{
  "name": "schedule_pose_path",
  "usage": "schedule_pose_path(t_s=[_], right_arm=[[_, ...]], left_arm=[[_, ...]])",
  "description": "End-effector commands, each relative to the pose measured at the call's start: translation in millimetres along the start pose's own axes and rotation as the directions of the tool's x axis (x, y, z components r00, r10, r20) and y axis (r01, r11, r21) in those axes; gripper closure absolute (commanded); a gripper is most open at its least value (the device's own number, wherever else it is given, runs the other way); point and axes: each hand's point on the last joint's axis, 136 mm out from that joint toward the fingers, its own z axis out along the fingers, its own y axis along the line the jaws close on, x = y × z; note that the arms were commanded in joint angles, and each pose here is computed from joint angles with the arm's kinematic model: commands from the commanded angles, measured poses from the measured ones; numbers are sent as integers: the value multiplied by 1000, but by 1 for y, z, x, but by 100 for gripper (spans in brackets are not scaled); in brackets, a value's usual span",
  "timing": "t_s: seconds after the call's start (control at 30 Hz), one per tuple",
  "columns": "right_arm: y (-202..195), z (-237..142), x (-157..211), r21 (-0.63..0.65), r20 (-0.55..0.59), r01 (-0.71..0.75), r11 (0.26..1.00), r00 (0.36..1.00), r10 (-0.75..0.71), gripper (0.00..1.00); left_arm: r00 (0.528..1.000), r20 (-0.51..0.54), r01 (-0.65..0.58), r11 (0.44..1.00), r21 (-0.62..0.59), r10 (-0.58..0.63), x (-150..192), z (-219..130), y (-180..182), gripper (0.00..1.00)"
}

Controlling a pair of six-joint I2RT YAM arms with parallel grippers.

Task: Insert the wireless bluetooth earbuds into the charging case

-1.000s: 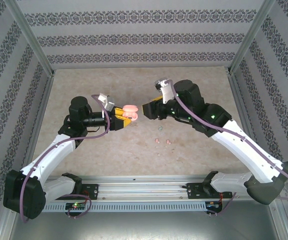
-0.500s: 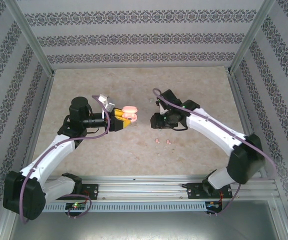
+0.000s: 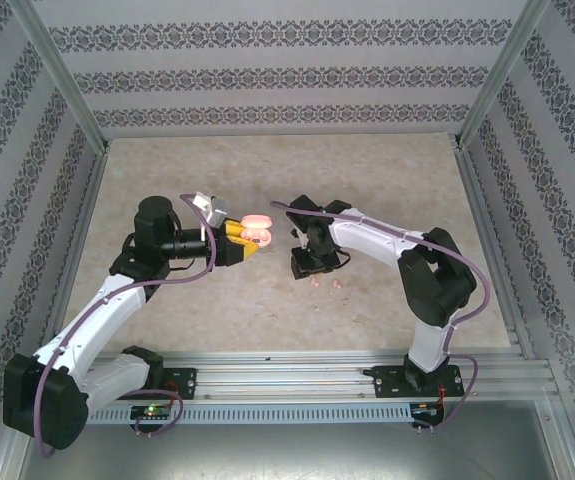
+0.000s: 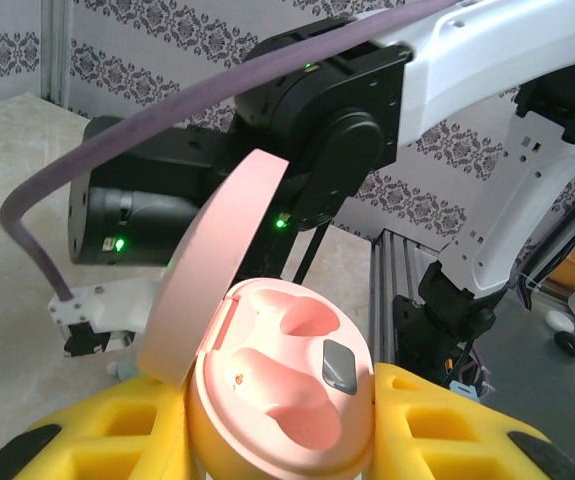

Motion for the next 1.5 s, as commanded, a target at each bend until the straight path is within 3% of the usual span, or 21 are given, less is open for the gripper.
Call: schedule_pose_path(t_s=[0.0,0.87,1.17,1.33,1.47], right_arm=[[-3,1,4,57,-38,47,997,998,-45,60],[-19,34,5,131,-123,71,989,991,-55,65],[-22,36,9,133,-132,59,989,990,-41,79],[-21,21,6,85,-63,-1,996,998,7,83],[-15,-13,-1,21,67,-64,998,996,62,85]], left_arm=[[1000,-2,-22,1000,-21,22,1,-5,0,82],[1000,-4,-23,999,-30,23,1,-8,0,82],[1000,-3,-26,999,-30,26,1,-9,0,82],[999,8,-35,999,-27,35,-2,-8,0,82],[999,21,-39,999,-21,40,-8,-6,1,82]])
